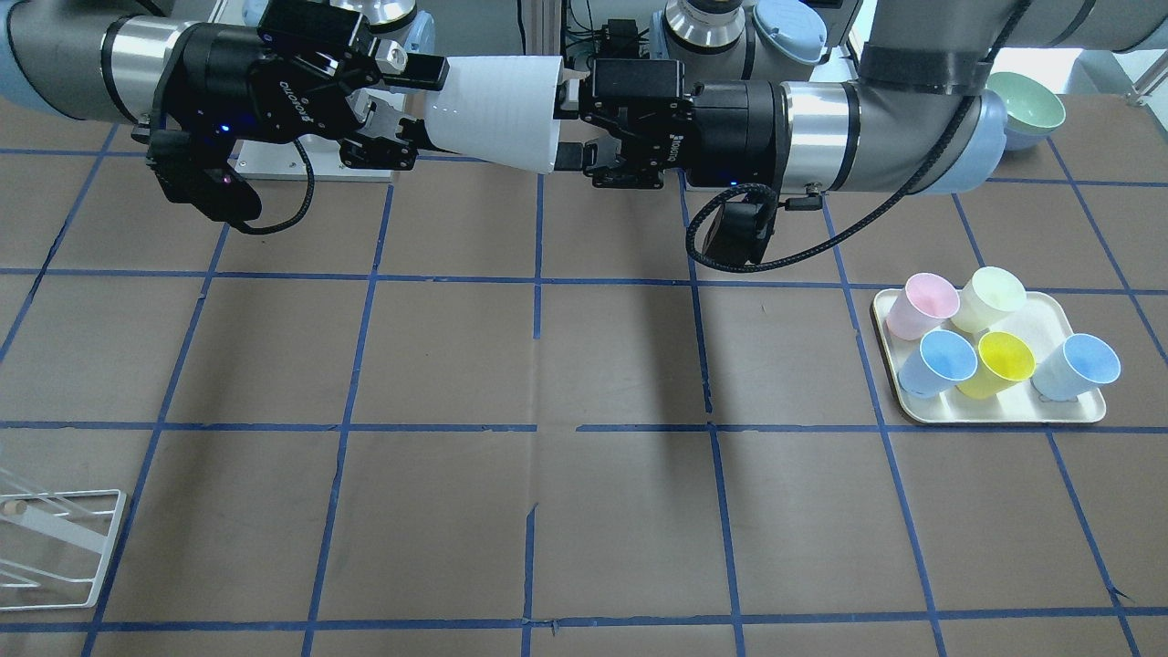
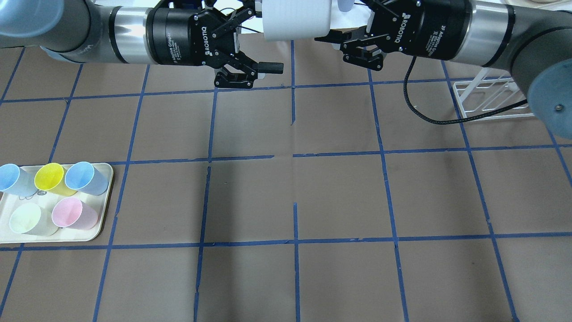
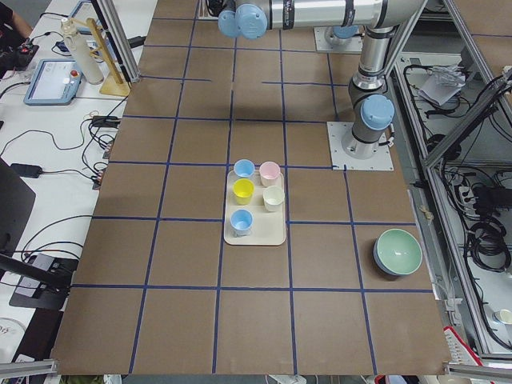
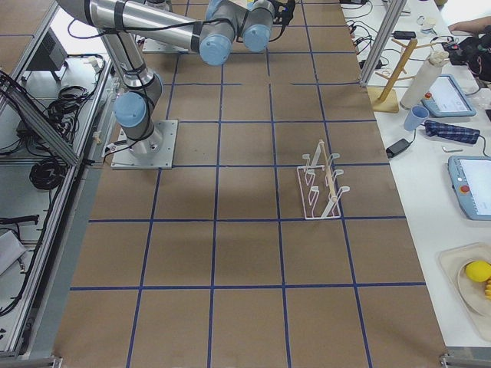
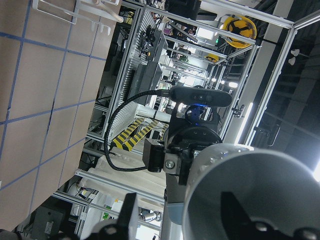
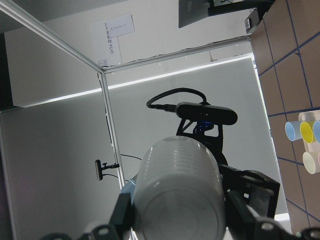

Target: Transfer IKEA cup to right arm and place on rack

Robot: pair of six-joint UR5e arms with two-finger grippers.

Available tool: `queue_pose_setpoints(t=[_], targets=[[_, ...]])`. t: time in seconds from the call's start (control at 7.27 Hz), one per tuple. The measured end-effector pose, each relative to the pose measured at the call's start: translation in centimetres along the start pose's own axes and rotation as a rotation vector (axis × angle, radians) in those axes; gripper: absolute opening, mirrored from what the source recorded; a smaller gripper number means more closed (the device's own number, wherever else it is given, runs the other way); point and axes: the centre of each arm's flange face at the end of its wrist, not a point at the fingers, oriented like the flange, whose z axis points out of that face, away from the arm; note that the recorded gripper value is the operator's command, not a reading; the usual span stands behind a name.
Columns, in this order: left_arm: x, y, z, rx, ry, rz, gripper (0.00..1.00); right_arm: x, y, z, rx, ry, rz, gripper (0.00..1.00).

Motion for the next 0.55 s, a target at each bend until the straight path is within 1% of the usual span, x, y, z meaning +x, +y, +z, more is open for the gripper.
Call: queue_pose_setpoints(t=[0.14,0.28,0.41,0.55], targets=[[0.4,0.0,-0.3,0.004,-0.002,-0.019,1.00,-0.1,-0.2,-0.4,0.008,-0.001,-0.002,0.00],[1.1,0.0,-0.5,0.009,-0.007,-0.038,1.00,-0.3,-0.7,-1.3,0.029,-0.005,-0.003,0.00],[2.3,-0.2,-0.8,0.017,-0.015,-0.060,0.99,-0.6,-1.3,-2.8,0.060,-0.012,-0.006,0.00],[3.3,-0.4,-1.0,0.019,-0.045,-0.069,0.99,-0.9,-2.0,-4.3,0.093,-0.017,-0.009,0.00]])
